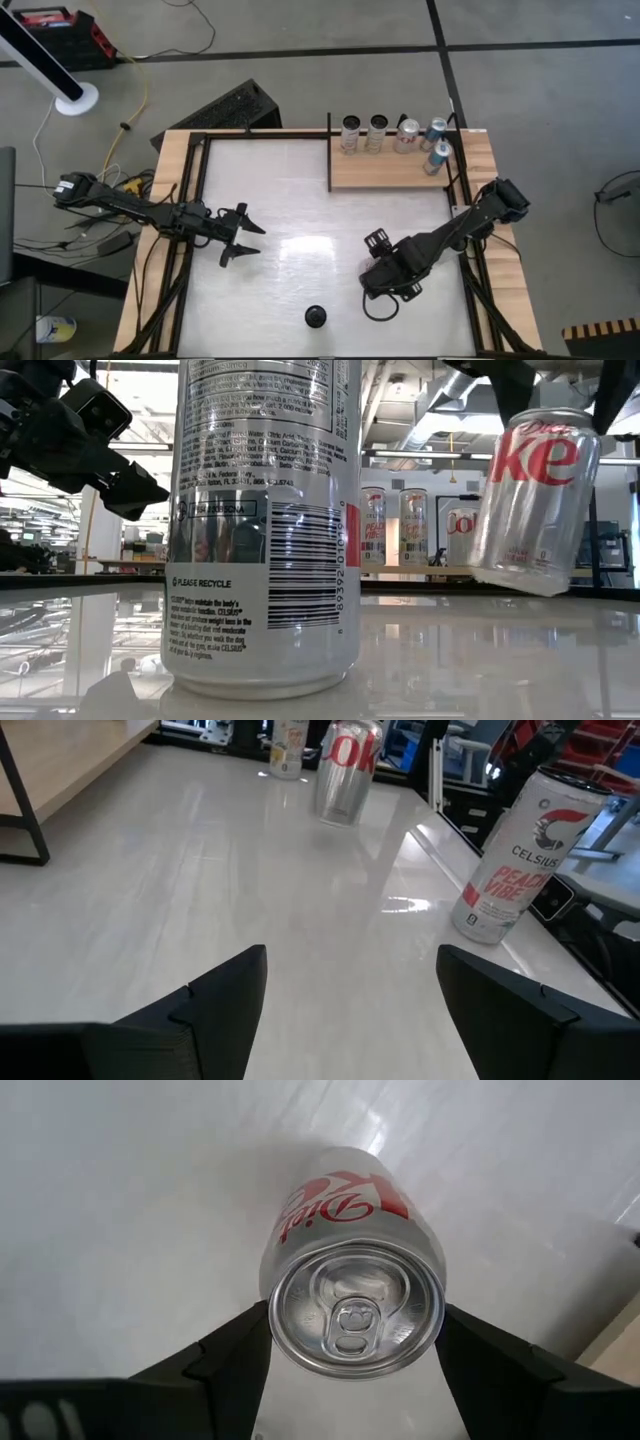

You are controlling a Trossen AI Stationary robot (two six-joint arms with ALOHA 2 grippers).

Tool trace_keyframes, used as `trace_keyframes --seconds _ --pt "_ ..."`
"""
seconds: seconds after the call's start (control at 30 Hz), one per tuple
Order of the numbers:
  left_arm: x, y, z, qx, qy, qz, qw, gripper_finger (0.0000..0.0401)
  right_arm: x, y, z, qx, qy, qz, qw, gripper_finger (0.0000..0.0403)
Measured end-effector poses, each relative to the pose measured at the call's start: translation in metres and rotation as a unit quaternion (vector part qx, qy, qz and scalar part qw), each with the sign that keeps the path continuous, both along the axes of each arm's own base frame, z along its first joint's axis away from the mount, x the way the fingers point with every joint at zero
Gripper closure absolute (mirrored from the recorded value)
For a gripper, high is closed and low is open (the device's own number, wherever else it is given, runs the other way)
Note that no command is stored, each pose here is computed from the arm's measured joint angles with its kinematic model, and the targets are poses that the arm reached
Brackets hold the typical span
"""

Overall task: Place canned beverage on shelf
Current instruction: Put the silver soda can on the shelf aligned with the other silver soda can

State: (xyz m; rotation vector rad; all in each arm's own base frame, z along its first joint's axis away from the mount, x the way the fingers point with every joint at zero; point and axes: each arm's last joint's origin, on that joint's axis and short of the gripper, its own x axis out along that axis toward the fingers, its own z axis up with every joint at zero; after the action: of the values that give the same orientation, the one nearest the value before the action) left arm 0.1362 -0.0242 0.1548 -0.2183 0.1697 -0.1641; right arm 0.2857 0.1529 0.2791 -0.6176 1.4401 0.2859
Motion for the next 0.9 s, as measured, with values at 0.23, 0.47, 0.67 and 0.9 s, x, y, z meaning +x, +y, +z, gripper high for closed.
trace_keyframes --seconds 0.23,0.47,0.67,0.9 --pt "0.0 0.0 0.0 -0.007 0.001 0.001 1.0 0.0124 0.001 -0.0002 0.0018 0.002 -0.003 0.005 1.0 0.0117" --pt "0.0 0.0 0.0001 -0.008 0.001 0.001 1.0 0.0124 0.0007 0.0015 0.0018 0.006 0.019 0.109 0.994 0.0116" --pt "0.0 0.0 0.0 -0.008 0.001 0.001 1.0 0.0124 0.0026 0.0024 0.0022 0.009 0.012 0.131 0.991 0.0116" --pt "-0.0001 0.0 -0.0005 -0.007 0.004 0.001 1.0 0.0124 0.0061 0.0025 0.0032 -0.01 -0.015 0.122 0.992 0.0116"
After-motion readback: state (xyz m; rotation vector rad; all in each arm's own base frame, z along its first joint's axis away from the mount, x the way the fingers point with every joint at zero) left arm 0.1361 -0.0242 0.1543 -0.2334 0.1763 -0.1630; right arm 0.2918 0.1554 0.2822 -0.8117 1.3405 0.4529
